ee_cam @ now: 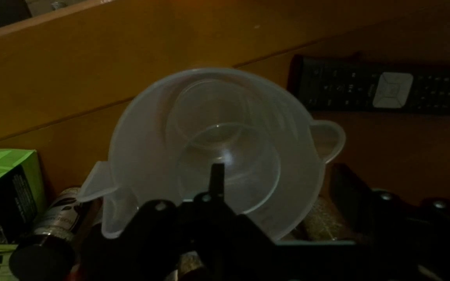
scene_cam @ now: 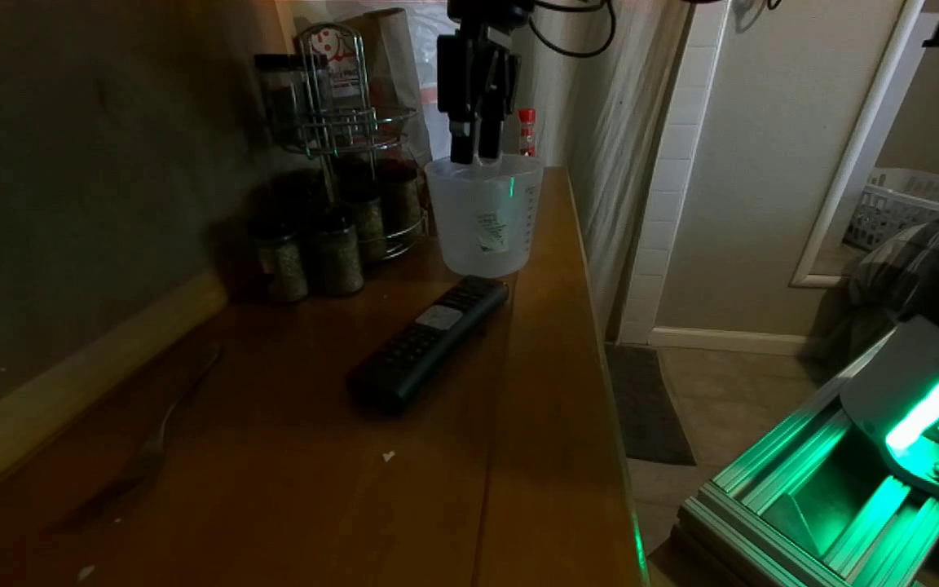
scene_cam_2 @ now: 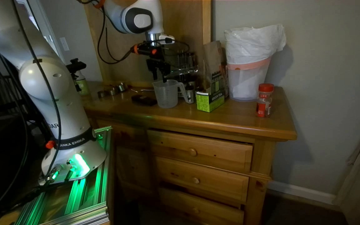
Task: Put the glass cup in the clear jug.
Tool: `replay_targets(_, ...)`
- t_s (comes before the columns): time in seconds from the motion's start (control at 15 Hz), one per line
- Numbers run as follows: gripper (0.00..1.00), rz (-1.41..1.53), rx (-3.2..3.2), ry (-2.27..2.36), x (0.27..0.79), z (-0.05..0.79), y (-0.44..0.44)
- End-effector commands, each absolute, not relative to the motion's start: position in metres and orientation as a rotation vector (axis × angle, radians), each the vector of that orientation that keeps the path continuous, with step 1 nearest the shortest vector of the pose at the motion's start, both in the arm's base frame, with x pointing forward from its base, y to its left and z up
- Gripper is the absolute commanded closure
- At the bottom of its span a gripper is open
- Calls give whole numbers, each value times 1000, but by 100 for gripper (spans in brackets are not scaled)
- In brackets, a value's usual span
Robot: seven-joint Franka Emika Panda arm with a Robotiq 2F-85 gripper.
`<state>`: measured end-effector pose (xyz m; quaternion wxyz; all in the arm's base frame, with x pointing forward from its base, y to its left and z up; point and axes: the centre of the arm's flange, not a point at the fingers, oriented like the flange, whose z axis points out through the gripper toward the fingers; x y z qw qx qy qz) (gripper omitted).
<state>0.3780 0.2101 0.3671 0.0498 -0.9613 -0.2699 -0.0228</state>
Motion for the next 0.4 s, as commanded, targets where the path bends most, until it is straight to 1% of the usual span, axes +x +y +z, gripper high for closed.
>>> replay_targets(0.0,1,-149,-2939,-822,347,423,204)
replay_targets(0.2,0,-238,-2933,-849,324,462,197)
replay_targets(0.27,0,-174,-2933,-836,351,434,206)
replay_targets(0.33,0,-207,-2929,-844,344,448,205)
